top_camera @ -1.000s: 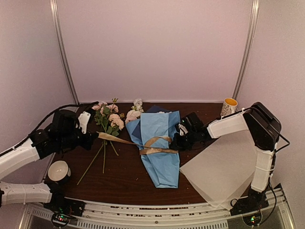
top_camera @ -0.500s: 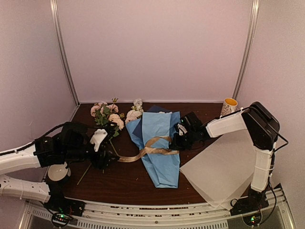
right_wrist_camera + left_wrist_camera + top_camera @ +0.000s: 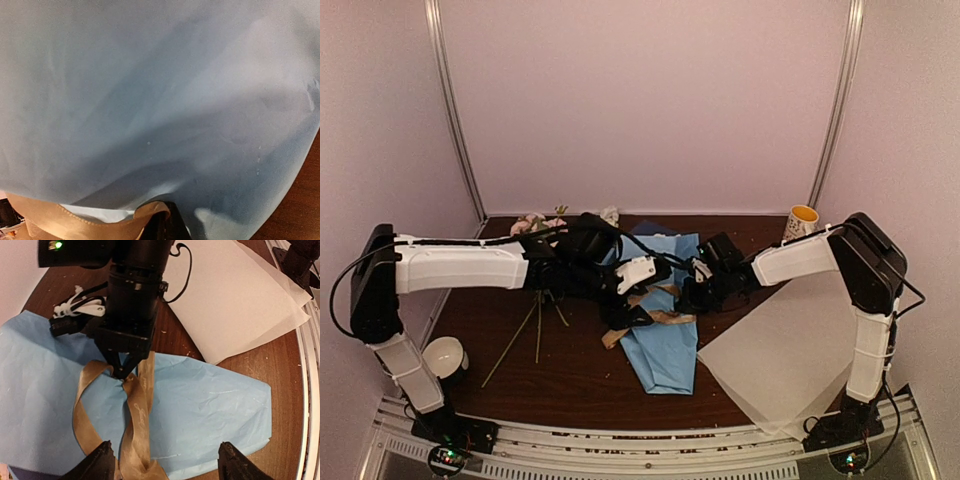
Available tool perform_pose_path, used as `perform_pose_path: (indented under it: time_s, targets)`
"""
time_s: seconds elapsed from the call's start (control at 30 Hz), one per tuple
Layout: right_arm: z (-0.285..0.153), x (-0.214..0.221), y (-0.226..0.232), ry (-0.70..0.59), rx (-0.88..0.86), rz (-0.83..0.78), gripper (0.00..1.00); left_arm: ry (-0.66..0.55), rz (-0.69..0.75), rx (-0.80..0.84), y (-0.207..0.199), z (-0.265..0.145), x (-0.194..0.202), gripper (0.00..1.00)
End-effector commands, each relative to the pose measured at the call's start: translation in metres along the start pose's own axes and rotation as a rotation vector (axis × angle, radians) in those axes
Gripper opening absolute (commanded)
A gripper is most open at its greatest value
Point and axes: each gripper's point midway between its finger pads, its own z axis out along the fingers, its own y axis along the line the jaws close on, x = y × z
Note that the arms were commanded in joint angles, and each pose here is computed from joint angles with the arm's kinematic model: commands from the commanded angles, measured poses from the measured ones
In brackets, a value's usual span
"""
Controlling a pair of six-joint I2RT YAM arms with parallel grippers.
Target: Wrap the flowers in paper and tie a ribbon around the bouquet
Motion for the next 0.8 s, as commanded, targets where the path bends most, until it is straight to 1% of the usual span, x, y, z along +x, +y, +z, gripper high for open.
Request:
perform_pose_path:
  time_s: [0.0, 0.1, 0.17, 0.27, 0.33, 0.37, 0.43, 0.5, 0.57, 0.67, 0.73, 0.77]
  targets:
    - [-0.002, -0.007, 0.008, -0.005, -0.007, -0.026, 0.0, -0.067, 0.142, 0.145, -0.019, -0.001, -0.028, 0.75]
    - [0.0, -0.007, 0.009, -0.002, -0.009, -0.027, 0.0, -0.096, 0.138, 0.133, -0.021, -0.012, -0.035, 0.76]
    - [0.001, -0.007, 0.009, -0.001, -0.009, -0.026, 0.0, -0.144, 0.112, 0.113, -0.022, -0.034, -0.048, 0.74]
    - [0.003, -0.006, 0.007, 0.004, -0.004, -0.027, 0.0, -0.353, 0.104, 0.07, -0.032, -0.103, -0.083, 0.74]
    - [0.004, -0.005, 0.005, 0.005, 0.001, -0.026, 0.0, -0.509, 0.118, -0.053, -0.029, -0.165, -0.107, 0.74]
    - [0.005, -0.004, 0.004, 0.01, 0.003, -0.025, 0.0, -0.568, 0.124, -0.136, -0.023, -0.196, -0.115, 0.74]
    - [0.008, -0.003, 0.001, 0.015, 0.006, -0.022, 0.0, -0.639, 0.121, -0.305, -0.011, -0.25, -0.122, 0.75]
    - [0.011, -0.002, 0.0, 0.018, 0.007, -0.018, 0.0, -0.662, 0.101, -0.469, 0.002, -0.294, -0.118, 0.77]
    - [0.013, -0.001, -0.001, 0.022, 0.007, -0.014, 0.0, -0.639, 0.097, -0.583, 0.012, -0.319, -0.107, 0.79]
    - [0.014, -0.001, -0.002, 0.024, 0.01, -0.012, 0.0, -0.653, 0.097, -0.648, 0.012, -0.338, -0.098, 0.82]
    - [0.015, 0.0, -0.001, 0.028, 0.01, -0.015, 0.0, -0.656, 0.108, -0.625, 0.007, -0.332, -0.093, 0.83]
    - [0.015, 0.0, -0.001, 0.029, 0.011, -0.015, 0.0, -0.634, 0.117, -0.591, 0.005, -0.319, -0.09, 0.83]
